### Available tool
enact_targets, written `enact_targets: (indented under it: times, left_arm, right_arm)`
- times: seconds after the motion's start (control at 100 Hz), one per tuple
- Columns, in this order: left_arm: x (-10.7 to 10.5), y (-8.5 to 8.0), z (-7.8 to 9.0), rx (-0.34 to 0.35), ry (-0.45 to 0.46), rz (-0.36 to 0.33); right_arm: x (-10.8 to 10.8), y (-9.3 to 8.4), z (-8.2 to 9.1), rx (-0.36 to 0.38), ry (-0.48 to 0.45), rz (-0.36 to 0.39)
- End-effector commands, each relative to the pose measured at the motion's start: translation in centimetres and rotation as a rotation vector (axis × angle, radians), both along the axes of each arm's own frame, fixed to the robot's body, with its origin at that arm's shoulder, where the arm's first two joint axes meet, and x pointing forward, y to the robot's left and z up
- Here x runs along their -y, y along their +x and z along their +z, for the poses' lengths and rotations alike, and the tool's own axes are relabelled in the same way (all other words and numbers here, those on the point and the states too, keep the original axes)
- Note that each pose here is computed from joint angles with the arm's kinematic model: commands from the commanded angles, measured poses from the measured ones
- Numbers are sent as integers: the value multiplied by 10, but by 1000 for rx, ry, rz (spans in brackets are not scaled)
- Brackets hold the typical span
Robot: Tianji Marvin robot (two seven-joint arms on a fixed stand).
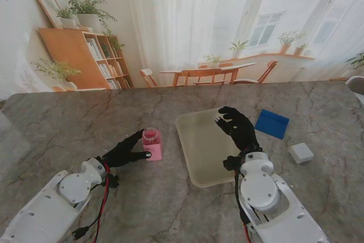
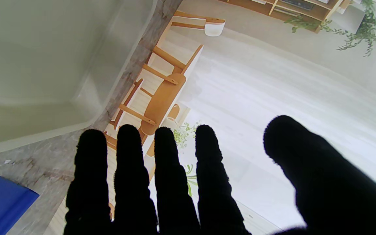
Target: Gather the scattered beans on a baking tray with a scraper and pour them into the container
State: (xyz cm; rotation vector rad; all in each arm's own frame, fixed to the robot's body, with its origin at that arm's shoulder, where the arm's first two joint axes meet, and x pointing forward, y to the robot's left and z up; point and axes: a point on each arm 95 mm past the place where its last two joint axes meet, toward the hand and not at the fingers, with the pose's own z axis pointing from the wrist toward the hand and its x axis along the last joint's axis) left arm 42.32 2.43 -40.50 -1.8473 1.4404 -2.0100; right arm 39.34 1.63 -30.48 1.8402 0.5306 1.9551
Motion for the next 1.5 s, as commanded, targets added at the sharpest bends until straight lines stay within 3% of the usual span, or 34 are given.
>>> enact_targets:
  times: [0.0,0.49,0.99,1.33,1.49]
  left_arm:
    - [6,2,-1,1,6,-22]
    - [18,7,-12,-52,-54,-32]
    - [24,9,-21,-93,-153,71]
    - [27,13,-18,-38,-210,143]
    - [30,13,-2,19,-228,160]
  right_arm:
    - [-3,0,0,-9,7,7]
    - [-2,0,-1,-22,11,-2]
    - [0,0,-2,-26,11,-15]
    - [1,-1,-2,-24,7,-23]
    - [4,-1,-1,-21,-8,-25]
